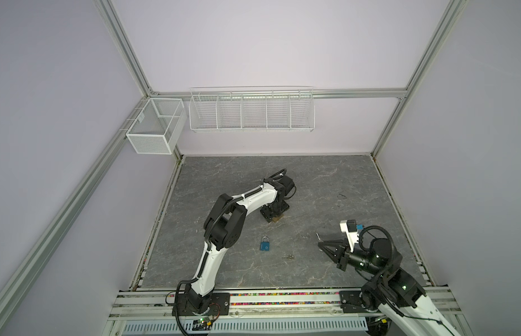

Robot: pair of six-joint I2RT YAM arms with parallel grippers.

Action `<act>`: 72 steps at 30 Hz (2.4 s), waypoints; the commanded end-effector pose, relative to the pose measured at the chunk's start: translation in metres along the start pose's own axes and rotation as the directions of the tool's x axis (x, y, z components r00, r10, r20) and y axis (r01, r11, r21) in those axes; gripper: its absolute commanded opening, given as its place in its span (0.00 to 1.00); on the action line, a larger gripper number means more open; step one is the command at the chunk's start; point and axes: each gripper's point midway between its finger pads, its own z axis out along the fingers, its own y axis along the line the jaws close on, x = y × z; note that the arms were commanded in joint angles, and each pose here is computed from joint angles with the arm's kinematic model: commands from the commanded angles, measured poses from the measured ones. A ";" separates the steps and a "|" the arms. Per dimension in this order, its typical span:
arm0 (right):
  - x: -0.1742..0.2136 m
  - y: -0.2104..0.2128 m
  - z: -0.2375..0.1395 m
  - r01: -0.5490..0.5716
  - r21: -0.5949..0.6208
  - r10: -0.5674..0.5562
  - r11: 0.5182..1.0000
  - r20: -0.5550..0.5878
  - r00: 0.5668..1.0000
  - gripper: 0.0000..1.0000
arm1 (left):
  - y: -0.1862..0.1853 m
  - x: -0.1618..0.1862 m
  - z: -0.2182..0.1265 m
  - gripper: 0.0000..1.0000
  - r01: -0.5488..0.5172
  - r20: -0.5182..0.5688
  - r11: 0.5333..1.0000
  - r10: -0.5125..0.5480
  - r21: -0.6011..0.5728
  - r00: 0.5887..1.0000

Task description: Unlock with the key

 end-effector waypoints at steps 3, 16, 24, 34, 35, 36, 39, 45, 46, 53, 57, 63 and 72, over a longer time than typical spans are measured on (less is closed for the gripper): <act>-0.004 0.000 -0.004 0.042 0.013 -0.042 0.999 0.024 0.999 0.06 | 0.012 -0.004 0.018 0.70 0.019 -0.035 0.998 -0.021 -0.060 0.999; -0.006 0.000 -0.002 0.043 0.013 -0.043 0.999 0.027 0.999 0.06 | -0.003 0.018 0.022 0.69 0.040 -0.087 0.999 -0.038 0.015 0.995; -0.006 0.000 -0.005 0.049 0.025 -0.050 0.998 0.022 0.999 0.06 | -0.005 0.021 0.035 0.30 0.085 -0.115 0.995 -0.079 0.052 0.990; -0.002 -0.023 0.013 0.038 0.083 -0.038 0.996 -0.005 0.999 0.06 | -0.025 -0.010 -0.044 0.08 -0.065 0.081 0.966 0.046 0.251 0.996; -0.004 -0.025 0.018 0.040 0.083 -0.039 0.996 -0.010 0.999 0.06 | -0.030 -0.011 -0.055 0.07 -0.086 0.104 0.949 0.056 0.303 0.993; -0.007 -0.024 0.023 0.046 0.074 -0.046 0.996 -0.009 0.999 0.06 | -0.033 -0.012 -0.065 0.06 -0.099 0.125 0.934 0.059 0.344 0.990; -0.018 -0.023 0.037 0.072 0.052 -0.070 0.996 -0.027 0.997 0.06 | -0.040 -0.014 -0.098 0.04 -0.154 0.210 0.880 0.064 0.449 0.976; -0.025 -0.040 0.055 0.027 0.049 -0.025 0.998 -0.037 0.999 0.06 | -0.033 -0.014 -0.146 0.00 -0.220 0.303 0.786 0.044 0.577 0.952; -0.025 -0.043 0.057 0.022 0.049 -0.020 0.999 -0.040 0.999 0.06 | -0.029 -0.014 -0.148 0.00 -0.220 0.307 0.783 0.039 0.582 0.951; -0.024 -0.045 0.085 -0.001 -0.029 -0.002 1.000 -0.108 0.994 0.06 | -0.026 0.008 -0.157 0.00 -0.204 0.244 0.556 0.001 0.806 0.970; -0.018 -0.045 0.101 -0.028 -0.061 0.019 0.998 -0.140 0.990 0.06 | -0.021 0.016 -0.158 0.00 -0.127 0.164 0.473 -0.037 0.872 0.986; -0.005 -0.051 0.124 -0.076 -0.055 0.065 0.996 -0.182 0.981 0.06 | -0.009 0.027 -0.167 0.00 -0.077 0.124 0.369 -0.106 0.926 0.987; -0.001 -0.056 0.145 -0.082 -0.011 0.078 0.997 -0.216 0.973 0.06 | -0.001 0.029 -0.172 0.00 -0.055 0.104 0.321 -0.139 0.945 0.985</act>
